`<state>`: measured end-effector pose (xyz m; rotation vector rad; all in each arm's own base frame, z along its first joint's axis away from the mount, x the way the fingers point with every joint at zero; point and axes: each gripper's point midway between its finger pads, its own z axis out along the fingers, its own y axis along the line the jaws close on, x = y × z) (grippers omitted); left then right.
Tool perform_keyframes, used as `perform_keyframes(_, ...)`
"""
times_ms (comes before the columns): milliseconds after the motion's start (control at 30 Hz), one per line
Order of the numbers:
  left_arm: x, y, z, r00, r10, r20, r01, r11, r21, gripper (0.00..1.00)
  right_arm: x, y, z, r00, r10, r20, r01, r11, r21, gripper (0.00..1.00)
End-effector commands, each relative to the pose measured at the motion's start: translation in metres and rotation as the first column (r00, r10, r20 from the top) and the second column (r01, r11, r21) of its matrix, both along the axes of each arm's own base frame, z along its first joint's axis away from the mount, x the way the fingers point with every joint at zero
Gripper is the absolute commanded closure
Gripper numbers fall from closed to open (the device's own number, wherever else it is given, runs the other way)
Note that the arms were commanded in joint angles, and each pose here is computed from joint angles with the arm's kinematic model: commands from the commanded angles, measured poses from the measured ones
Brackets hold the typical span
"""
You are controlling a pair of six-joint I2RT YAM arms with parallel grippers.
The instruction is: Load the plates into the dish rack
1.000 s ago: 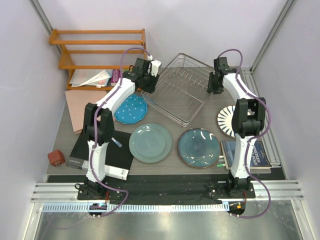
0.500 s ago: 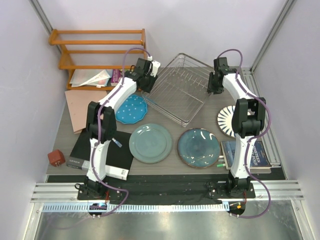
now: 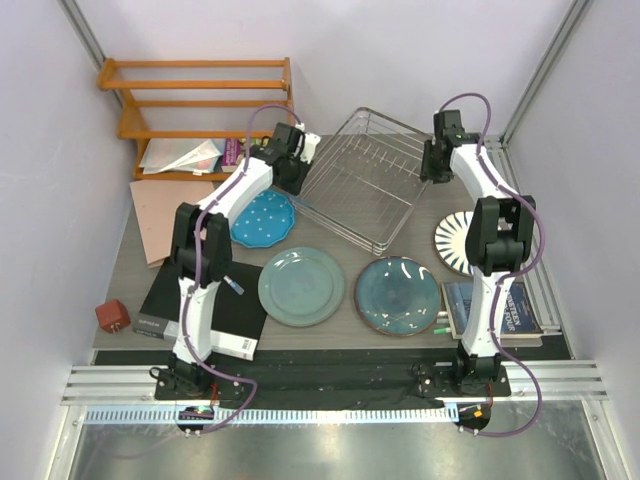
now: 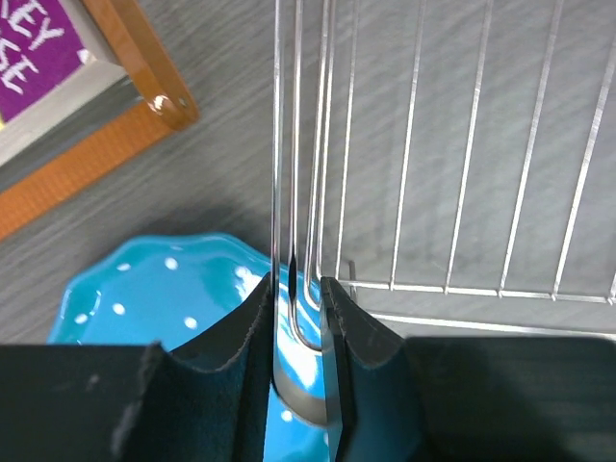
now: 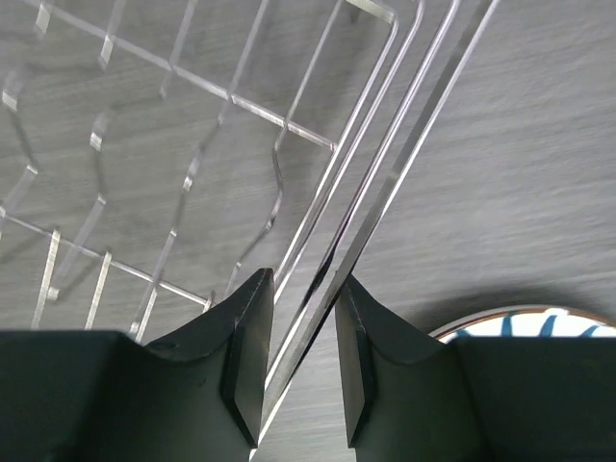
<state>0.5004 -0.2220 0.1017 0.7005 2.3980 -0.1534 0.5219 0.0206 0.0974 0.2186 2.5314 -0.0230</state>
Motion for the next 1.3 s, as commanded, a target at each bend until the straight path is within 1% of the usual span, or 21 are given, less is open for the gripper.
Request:
perform_keyframes(0, -0.021, -0.024, 0.057, 0.997, -0.049, 0.055, 0.055, 0.993, -0.106, 0.75, 0.035, -0.008, 0.056, 0.986, 0.011, 0.165, -0.005, 0.999, -0.038, 0.63)
perform_keyframes(100, -0.032, -0.035, 0.061, 0.996, -0.080, 0.041, 0.084, 0.989, -0.125, 0.76, 0.046, -0.007, 0.056, 0.984, 0.015, 0.178, -0.008, 0.999, -0.041, 0.62)
perform_keyframes(300, -0.060, -0.056, 0.058, 0.991, -0.136, 0.010, 0.136, 0.980, -0.147, 0.78, 0.048, -0.011, 0.053, 0.985, 0.022, 0.169, -0.010, 0.998, -0.069, 0.63)
perform_keyframes(533, -0.071, -0.076, 0.043, 0.984, -0.175, -0.017, 0.171, 0.975, -0.142, 0.78, 0.044, -0.017, 0.044, 0.990, 0.029, 0.142, -0.014, 0.994, -0.107, 0.63)
perform_keyframes(667, -0.077, -0.091, 0.041, 0.979, -0.202, -0.023, 0.196, 0.969, -0.148, 0.78, 0.051, -0.020, 0.033, 0.990, 0.032, 0.140, -0.014, 0.992, -0.125, 0.63)
perform_keyframes(867, -0.088, -0.104, 0.033, 0.972, -0.233, -0.038, 0.225, 0.964, -0.145, 0.78, 0.070, -0.018, 0.031, 0.985, 0.039, 0.170, -0.018, 0.992, -0.126, 0.63)
perform_keyframes(967, -0.089, -0.107, 0.028, 0.971, -0.234, -0.039, 0.227, 0.965, -0.132, 0.78, 0.081, -0.017, 0.024, 0.983, 0.042, 0.178, -0.019, 0.992, -0.125, 0.63)
perform_keyframes(1100, -0.080, -0.106, 0.025, 0.977, -0.213, -0.027, 0.209, 0.972, -0.108, 0.78, 0.095, -0.018, 0.026, 0.977, 0.037, 0.209, -0.010, 0.992, -0.127, 0.63)
perform_keyframes(1267, -0.069, -0.107, 0.021, 0.981, -0.196, -0.009, 0.194, 0.977, -0.091, 0.76, 0.106, -0.017, 0.028, 0.970, 0.038, 0.242, -0.005, 0.991, -0.133, 0.62)
